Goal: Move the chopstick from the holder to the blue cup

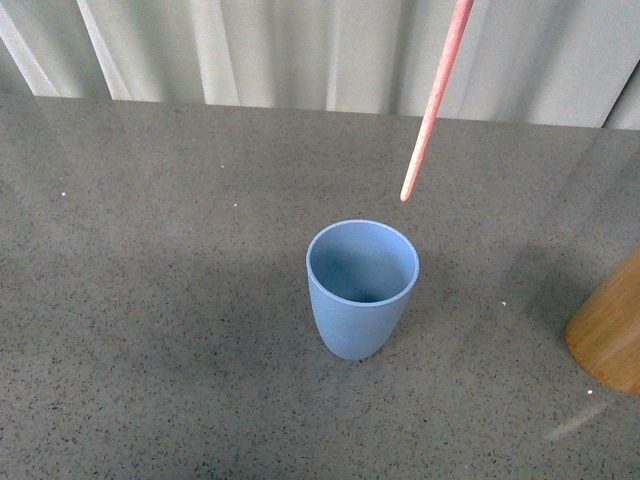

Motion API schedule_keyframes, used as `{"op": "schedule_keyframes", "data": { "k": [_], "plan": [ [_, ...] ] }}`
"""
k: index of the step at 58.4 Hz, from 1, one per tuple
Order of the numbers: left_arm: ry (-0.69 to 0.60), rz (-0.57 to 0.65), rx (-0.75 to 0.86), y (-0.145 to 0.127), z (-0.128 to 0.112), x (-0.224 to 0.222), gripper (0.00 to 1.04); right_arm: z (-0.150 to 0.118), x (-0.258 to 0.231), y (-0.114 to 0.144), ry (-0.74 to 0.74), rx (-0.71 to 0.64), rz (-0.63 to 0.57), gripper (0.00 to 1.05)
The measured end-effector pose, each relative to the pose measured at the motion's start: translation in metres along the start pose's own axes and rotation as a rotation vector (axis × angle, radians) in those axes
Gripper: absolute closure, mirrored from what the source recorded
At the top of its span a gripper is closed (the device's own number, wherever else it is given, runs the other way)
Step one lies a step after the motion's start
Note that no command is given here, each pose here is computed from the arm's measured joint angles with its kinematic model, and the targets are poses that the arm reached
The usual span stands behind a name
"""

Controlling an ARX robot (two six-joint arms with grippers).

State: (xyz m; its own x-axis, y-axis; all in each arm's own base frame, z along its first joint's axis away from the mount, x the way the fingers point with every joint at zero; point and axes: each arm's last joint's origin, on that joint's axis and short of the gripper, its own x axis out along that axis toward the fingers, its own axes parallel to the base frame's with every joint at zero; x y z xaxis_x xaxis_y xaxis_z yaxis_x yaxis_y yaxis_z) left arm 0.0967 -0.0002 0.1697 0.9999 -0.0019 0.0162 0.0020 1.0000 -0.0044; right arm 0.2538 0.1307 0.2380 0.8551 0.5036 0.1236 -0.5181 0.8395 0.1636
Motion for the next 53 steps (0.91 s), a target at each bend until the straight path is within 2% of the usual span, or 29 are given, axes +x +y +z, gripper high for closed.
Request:
{"op": "schedule_keyframes", "data": {
  "k": [22, 53],
  "plan": [
    [0.000, 0.000, 0.000, 0.000, 0.000, 0.000, 0.07, -0.049, 0.009, 0.003, 0.115, -0.002, 0.038, 1.03],
    [0.000, 0.000, 0.000, 0.000, 0.000, 0.000, 0.07, -0.085, 0.005, -0.008, 0.198, -0.052, 0.024, 1.03]
  ]
}}
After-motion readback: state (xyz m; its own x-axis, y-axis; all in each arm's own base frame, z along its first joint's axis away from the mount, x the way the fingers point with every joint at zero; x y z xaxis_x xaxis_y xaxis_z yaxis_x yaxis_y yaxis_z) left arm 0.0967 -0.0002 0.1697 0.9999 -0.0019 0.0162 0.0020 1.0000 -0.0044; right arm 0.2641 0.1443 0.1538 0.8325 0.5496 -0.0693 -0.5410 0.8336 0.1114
